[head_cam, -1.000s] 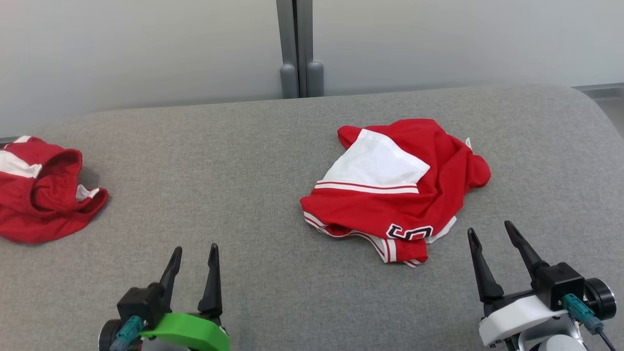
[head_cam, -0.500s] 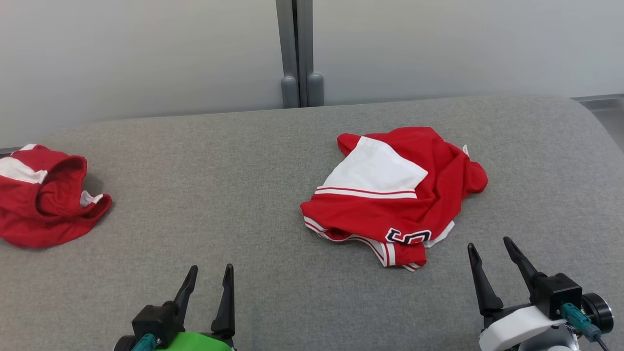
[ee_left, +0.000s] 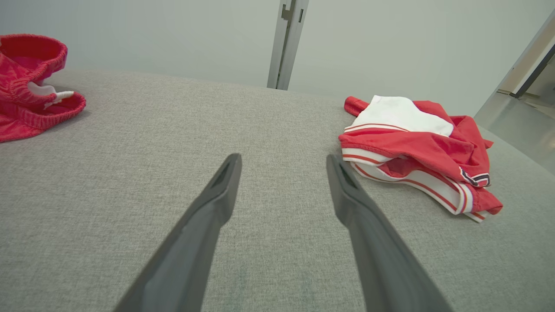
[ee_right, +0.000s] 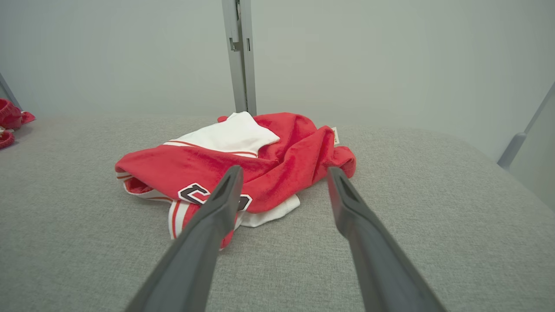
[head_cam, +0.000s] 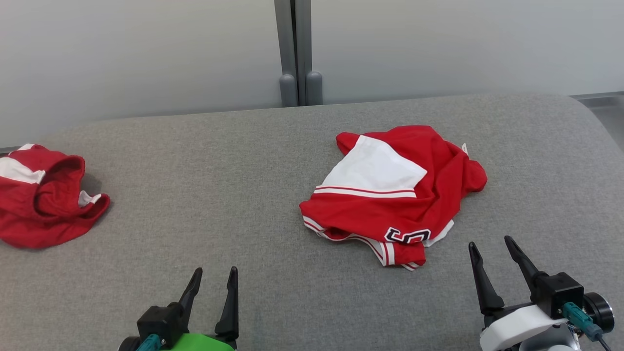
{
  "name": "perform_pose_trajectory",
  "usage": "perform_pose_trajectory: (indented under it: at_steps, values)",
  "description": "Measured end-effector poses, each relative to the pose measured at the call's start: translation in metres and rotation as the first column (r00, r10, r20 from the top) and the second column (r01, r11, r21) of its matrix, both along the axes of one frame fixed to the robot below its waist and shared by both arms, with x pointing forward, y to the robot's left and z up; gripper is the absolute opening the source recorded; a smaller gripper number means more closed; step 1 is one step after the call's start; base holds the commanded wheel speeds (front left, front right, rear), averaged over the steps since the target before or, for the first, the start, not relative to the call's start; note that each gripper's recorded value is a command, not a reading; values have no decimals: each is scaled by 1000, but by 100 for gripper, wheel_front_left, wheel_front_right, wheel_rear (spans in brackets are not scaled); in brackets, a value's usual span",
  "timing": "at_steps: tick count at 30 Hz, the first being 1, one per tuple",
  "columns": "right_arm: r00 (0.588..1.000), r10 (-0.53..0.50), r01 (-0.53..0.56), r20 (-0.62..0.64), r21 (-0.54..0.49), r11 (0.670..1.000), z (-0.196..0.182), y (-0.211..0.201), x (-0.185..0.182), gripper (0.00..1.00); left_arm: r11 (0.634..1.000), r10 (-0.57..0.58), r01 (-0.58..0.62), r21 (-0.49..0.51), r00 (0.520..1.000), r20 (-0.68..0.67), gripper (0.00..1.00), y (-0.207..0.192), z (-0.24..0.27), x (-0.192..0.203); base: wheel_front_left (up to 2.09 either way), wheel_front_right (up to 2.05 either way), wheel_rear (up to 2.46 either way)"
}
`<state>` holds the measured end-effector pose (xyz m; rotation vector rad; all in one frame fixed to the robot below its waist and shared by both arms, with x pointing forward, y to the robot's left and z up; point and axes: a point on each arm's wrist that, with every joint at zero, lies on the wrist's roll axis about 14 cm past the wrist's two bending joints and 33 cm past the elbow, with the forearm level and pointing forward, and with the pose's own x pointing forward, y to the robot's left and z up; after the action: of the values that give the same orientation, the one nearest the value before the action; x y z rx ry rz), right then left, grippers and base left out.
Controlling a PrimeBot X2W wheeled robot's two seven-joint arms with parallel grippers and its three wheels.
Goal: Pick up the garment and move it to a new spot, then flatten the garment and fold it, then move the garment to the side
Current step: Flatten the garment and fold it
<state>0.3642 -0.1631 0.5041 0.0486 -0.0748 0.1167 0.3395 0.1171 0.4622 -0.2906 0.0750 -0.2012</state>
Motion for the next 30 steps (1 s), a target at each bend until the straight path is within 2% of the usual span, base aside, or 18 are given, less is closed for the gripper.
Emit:
perform_pose_trajectory:
  at_steps: [17,24,30]
  values:
    - [1000,4,-4,0,0,1000,0,2,4,100,999,-30,30,13,999,13,100,-9,4,10,0,0,0]
    - [1000,11,-10,7,-8,1000,2,4,14,100,988,-132,125,91,989,73,100,-35,25,54,0,0,0]
    - [1000,19,-19,6,-16,1000,1,6,28,100,960,-241,238,150,971,0,100,-65,26,104,0,0,0]
